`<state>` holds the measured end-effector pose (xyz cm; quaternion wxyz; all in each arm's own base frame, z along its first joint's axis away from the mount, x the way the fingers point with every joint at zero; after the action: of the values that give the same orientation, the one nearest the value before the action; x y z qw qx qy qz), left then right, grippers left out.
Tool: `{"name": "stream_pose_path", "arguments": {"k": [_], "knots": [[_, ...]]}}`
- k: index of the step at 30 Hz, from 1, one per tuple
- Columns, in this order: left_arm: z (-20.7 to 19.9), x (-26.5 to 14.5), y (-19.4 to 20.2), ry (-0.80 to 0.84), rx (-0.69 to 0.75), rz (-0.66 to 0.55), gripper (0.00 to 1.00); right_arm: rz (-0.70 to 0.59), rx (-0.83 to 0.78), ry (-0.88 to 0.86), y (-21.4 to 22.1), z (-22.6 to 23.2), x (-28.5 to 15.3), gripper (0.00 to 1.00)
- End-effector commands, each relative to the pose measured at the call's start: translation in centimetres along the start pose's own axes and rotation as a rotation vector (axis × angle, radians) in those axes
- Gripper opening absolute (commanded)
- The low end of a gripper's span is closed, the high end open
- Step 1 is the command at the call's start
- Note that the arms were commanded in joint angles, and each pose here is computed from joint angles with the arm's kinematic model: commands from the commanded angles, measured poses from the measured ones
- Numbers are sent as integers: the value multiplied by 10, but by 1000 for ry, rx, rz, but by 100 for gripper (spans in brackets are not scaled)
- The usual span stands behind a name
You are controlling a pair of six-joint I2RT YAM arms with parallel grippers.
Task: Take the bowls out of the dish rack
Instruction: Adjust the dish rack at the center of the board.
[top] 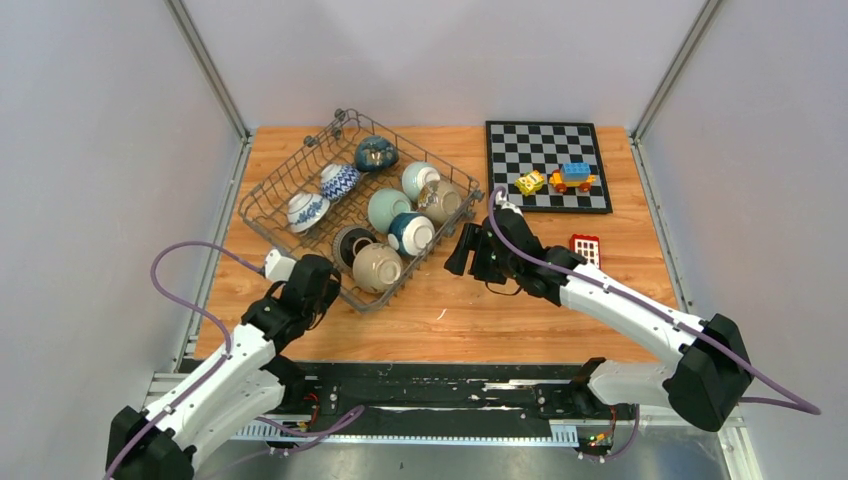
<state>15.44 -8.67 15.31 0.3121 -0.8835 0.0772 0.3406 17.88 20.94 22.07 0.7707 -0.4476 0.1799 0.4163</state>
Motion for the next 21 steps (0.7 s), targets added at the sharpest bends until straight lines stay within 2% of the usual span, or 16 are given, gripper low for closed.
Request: {"name": "stream_pose_path", "arguments": {"k": [1, 5, 13, 18, 21], "knots": [[-15, -13, 24, 54, -20, 146, 0, -6, 16, 0, -2, 0, 3, 74], [-28, -14, 33, 44, -38, 138, 0, 12, -31, 7, -3, 0, 5, 72], [-44, -2, 56, 36, -167, 160, 0, 31, -97, 40, -6, -1, 4, 72], [-58, 2, 66, 17, -124, 176, 0, 35, -129, 41, -10, 2, 2, 72], [-63, 3, 68, 26, -115, 181, 12, 33, -154, 41, -13, 4, 1, 73]]}}
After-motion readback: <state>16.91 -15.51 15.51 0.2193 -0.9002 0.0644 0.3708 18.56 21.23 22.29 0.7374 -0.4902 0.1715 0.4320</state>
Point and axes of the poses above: each gripper's point midway between its finger pads, its own x axis out along the fingers, its own z axis along the line the jaws close on, y = z × x, the point moved 10 cm from there along -x, back along the fingers
